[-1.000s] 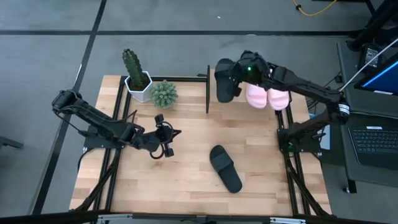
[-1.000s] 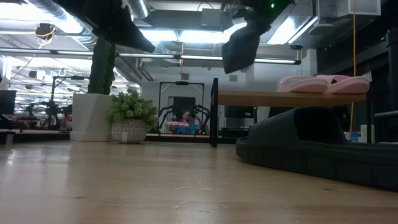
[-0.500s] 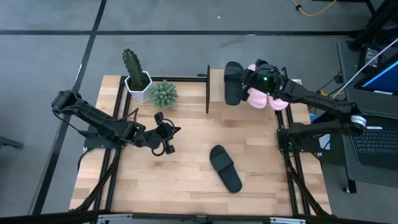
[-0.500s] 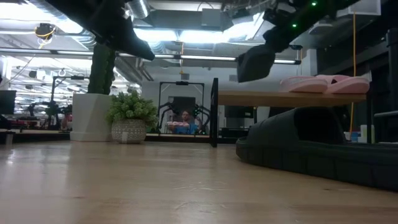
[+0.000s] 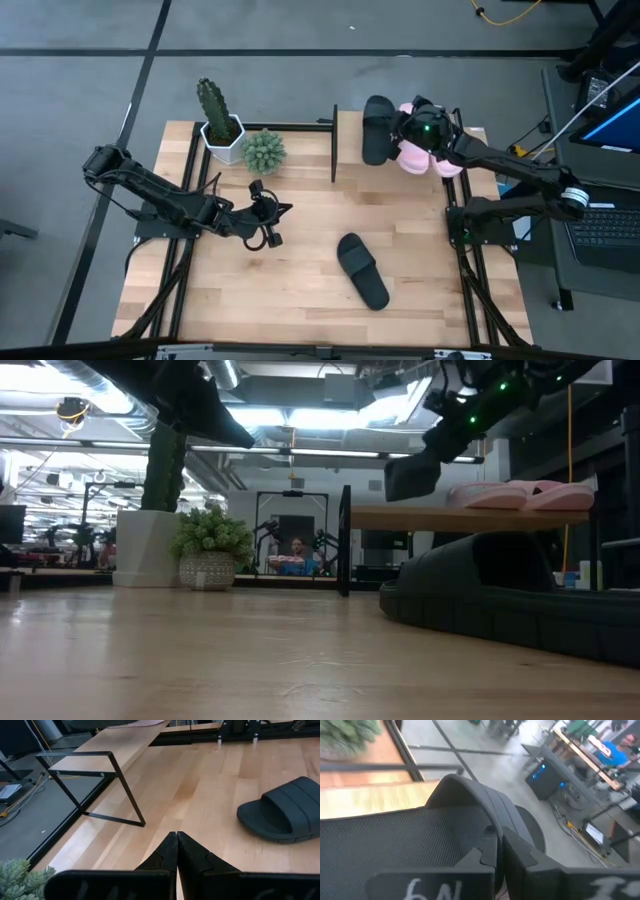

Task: Pick and place slides into the shelf
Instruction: Put the left black slides on the shelf

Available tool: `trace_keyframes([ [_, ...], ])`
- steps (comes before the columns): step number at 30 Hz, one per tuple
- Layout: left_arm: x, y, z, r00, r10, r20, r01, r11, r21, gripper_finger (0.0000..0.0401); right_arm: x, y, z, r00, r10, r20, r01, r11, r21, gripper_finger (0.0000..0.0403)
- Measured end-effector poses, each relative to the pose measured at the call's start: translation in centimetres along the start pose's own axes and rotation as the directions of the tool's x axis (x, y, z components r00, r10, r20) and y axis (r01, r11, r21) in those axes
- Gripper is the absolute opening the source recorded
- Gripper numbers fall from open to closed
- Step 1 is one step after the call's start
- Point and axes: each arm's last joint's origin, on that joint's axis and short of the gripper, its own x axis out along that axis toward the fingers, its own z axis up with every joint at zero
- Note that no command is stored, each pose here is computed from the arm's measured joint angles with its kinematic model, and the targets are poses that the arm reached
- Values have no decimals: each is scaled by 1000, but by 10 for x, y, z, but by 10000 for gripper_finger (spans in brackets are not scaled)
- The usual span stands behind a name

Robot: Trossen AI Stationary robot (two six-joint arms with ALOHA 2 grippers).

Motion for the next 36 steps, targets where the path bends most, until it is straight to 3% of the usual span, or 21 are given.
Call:
trace_keyframes([
  [12,5,7,1,998,59,0,-59,998,5,0,3,-1,-7,998,42,-44,-46,995,-88,12],
  [36,8,11,2,997,74,-3,-74,997,-2,0,16,6,-16,990,50,-132,-67,989,-129,12],
])
